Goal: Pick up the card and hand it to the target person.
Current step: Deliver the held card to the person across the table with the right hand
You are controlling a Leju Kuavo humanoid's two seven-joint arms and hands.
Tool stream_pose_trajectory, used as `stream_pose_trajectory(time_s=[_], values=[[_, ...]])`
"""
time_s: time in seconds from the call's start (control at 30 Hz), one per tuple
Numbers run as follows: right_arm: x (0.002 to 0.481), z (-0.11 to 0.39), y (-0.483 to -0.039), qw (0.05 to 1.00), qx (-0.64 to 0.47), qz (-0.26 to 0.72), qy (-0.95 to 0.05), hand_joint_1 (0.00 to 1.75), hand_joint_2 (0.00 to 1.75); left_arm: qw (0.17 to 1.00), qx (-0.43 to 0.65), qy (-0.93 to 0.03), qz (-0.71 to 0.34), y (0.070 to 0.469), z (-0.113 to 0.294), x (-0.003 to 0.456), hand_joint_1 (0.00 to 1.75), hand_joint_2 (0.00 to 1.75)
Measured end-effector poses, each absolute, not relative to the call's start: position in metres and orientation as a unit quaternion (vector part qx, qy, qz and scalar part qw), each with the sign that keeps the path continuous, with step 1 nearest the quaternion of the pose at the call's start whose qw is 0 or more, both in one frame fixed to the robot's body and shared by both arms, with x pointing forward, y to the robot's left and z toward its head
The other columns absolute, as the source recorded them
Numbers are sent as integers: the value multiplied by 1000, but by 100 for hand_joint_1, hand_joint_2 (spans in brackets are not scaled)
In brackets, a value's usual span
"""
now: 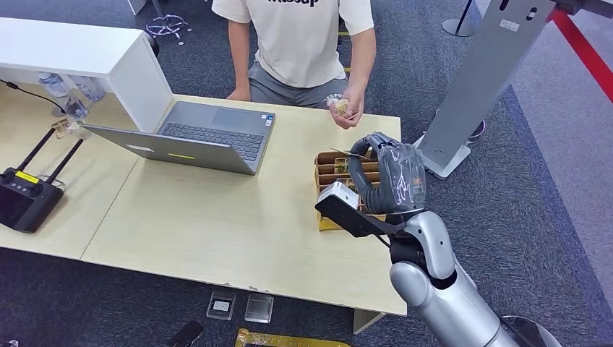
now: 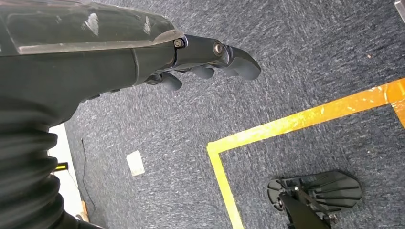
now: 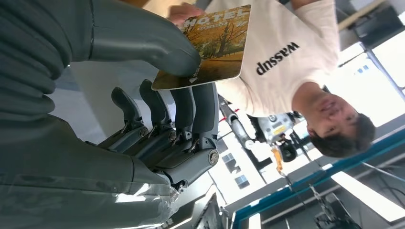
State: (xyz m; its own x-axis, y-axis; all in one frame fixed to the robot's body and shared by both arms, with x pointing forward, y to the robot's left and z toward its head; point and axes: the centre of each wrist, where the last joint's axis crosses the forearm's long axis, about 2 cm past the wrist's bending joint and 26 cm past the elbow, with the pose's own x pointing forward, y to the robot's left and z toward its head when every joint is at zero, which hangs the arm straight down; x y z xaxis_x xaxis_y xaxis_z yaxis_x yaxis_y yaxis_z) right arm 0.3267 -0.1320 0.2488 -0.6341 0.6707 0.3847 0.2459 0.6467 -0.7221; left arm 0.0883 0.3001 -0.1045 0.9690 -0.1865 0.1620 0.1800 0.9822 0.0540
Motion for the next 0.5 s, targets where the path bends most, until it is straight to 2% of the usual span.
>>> stream_pose_trajectory(time_s=[0.23, 0.5], values=[[347, 223, -126, 270, -266, 277, -883, 147, 175, 991, 19, -86, -97, 298, -103, 95, 0, 175], [360, 204, -123, 241, -297, 313, -869, 147, 175, 991, 19, -82, -105, 297, -103, 95, 0, 175]])
